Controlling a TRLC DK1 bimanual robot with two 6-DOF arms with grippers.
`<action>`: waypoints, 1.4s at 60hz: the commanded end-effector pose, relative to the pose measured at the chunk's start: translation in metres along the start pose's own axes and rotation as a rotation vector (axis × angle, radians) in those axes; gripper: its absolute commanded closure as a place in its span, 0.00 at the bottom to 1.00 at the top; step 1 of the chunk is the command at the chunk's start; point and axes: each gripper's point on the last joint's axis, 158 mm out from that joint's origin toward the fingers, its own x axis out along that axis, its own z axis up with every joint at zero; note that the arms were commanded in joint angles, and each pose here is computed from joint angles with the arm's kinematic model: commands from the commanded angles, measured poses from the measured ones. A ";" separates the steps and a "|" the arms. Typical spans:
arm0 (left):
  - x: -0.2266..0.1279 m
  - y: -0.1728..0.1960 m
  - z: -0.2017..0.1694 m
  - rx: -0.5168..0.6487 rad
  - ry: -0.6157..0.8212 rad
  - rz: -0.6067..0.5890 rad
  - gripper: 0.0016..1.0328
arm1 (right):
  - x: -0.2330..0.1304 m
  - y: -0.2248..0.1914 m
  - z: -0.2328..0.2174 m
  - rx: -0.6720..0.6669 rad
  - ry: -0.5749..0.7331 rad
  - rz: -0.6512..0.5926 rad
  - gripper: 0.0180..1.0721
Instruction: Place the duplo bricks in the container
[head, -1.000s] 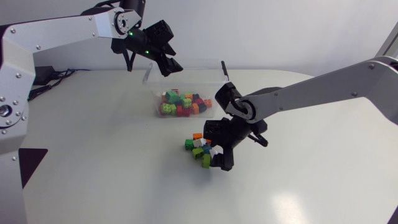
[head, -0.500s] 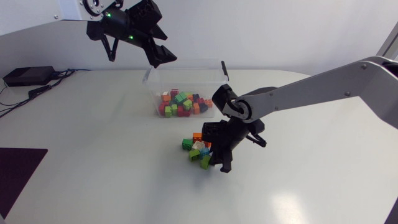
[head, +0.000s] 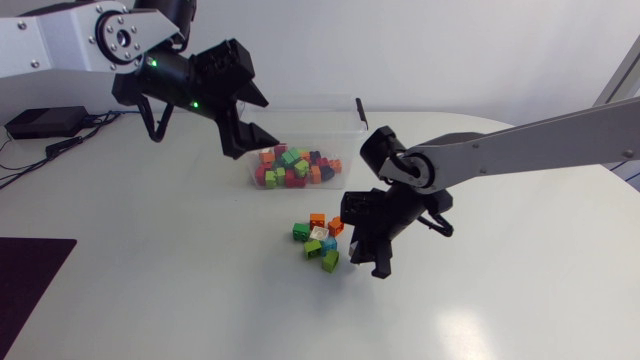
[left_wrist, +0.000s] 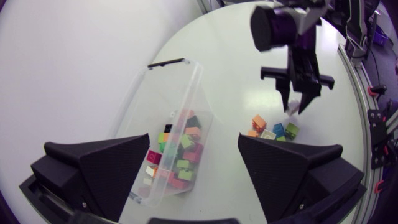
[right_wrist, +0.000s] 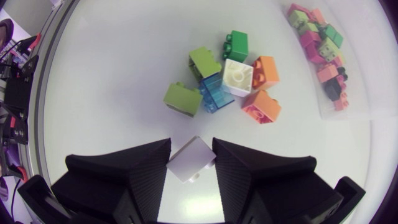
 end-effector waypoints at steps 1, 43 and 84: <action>0.009 -0.029 -0.017 0.037 0.036 -0.069 0.04 | -0.016 -0.003 -0.004 0.004 -0.012 -0.027 0.77; 0.117 -0.132 -0.090 0.145 0.198 -0.398 0.04 | -0.092 -0.085 0.039 0.148 -0.232 -0.231 0.76; 0.155 -0.153 -0.105 0.166 0.264 -0.486 0.21 | -0.149 -0.144 0.084 0.236 -0.456 -0.377 0.76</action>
